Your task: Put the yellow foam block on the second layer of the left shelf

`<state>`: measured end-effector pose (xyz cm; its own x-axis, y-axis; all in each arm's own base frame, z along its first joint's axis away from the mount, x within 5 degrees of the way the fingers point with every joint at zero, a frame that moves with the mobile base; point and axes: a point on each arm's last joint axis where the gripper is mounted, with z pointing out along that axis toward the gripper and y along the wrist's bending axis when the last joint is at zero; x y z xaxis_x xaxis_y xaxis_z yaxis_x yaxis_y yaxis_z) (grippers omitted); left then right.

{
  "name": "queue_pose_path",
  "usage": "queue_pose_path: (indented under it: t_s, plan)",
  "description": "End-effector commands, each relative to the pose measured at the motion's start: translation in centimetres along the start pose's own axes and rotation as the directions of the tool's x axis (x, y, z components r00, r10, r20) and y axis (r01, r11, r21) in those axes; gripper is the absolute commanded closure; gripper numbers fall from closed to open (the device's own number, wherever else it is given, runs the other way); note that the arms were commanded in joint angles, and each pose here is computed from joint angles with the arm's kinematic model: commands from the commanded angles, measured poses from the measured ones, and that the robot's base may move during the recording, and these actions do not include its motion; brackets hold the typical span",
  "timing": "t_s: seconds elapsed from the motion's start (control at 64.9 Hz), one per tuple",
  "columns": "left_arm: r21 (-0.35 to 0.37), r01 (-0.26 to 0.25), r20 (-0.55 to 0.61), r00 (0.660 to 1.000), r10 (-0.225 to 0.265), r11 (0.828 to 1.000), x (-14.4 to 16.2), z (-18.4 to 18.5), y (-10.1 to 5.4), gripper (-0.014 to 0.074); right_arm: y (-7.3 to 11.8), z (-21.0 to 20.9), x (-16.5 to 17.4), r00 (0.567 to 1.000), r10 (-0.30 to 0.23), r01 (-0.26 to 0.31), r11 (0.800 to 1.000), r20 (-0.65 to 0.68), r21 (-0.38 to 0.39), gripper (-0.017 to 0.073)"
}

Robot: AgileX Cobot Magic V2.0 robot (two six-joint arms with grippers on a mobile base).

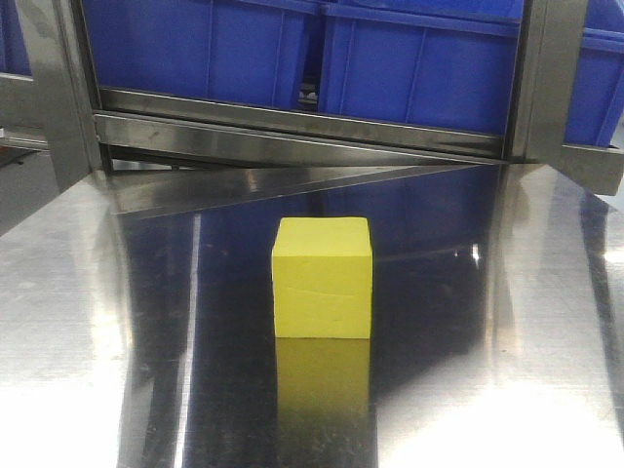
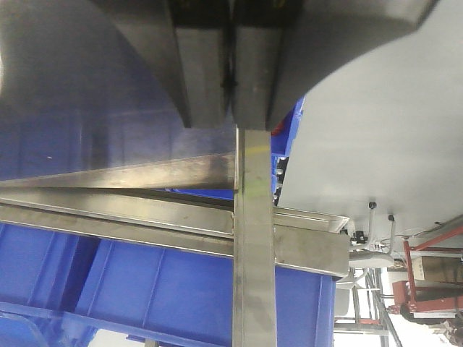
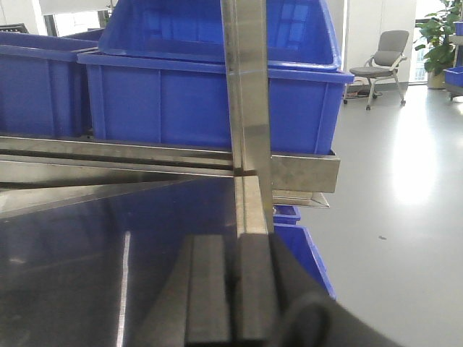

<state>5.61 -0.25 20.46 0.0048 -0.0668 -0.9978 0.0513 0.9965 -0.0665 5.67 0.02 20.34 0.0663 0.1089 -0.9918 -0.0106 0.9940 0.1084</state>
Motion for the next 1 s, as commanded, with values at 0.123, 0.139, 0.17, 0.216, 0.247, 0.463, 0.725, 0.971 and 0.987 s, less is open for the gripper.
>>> queue_pose_path:
  t_s: [0.123, 0.139, 0.17, 0.216, 0.247, 0.463, 0.725, 0.971, 0.987]
  plan:
    - [0.014, 0.011, 0.053, 0.999, -0.011, 1.000, 0.1, 0.1, -0.1, 0.0457, 0.2, -0.3, -1.7, 0.991, -0.011, 0.013, 1.000, 0.131, -0.013, 0.0503]
    - [0.014, 0.011, 0.053, 0.999, -0.011, 1.000, 0.1, 0.1, -0.1, 0.0457, 0.2, -0.3, -1.7, 0.991, -0.011, 0.013, 1.000, 0.131, -0.013, 0.0503]
    - [0.014, 0.011, 0.053, 0.999, -0.011, 1.000, 0.1, 0.1, -0.1, 0.0457, 0.2, -0.3, -1.7, 0.991, -0.011, 0.013, 1.000, 0.131, -0.013, 0.0503]
    - [0.014, 0.011, 0.053, 0.999, -0.011, 1.000, 0.1, 0.1, -0.1, 0.0457, 0.2, -0.3, -1.7, 0.991, -0.011, 0.013, 1.000, 0.131, -0.013, 0.0503]
    - [0.014, 0.011, 0.053, 0.999, -0.011, 1.000, 0.1, 0.1, -0.1, 0.0457, 0.2, -0.3, -1.7, 0.991, -0.011, 0.013, 1.000, 0.131, -0.013, 0.0503]
    - [0.014, 0.011, 0.053, 0.999, -0.011, 1.000, 0.1, 0.1, -0.1, 0.0457, 0.2, -0.3, -1.7, 0.991, -0.011, 0.013, 1.000, 0.131, -0.013, 0.0503]
    - [0.014, 0.011, 0.053, 0.999, -0.011, 1.000, 0.1, 0.1, -0.1, 0.0457, 0.2, -0.3, -1.9, 0.988, -0.011, 0.014, 1.000, 0.157, -0.016, 0.0503]
    - [0.014, 0.011, 0.053, 0.999, -0.011, 1.000, 0.1, 0.1, -0.1, 0.0457, 0.7, -1.2, -6.4, 0.966, -0.010, 0.017, 1.000, 0.258, -0.024, 0.0503]
    - [0.014, 0.011, 0.053, 0.999, -0.011, 1.000, 0.1, 0.1, -0.1, 0.0457, 0.8, -1.3, -7.0, 0.965, -0.010, 0.017, 1.000, 0.262, -0.024, 0.0503]
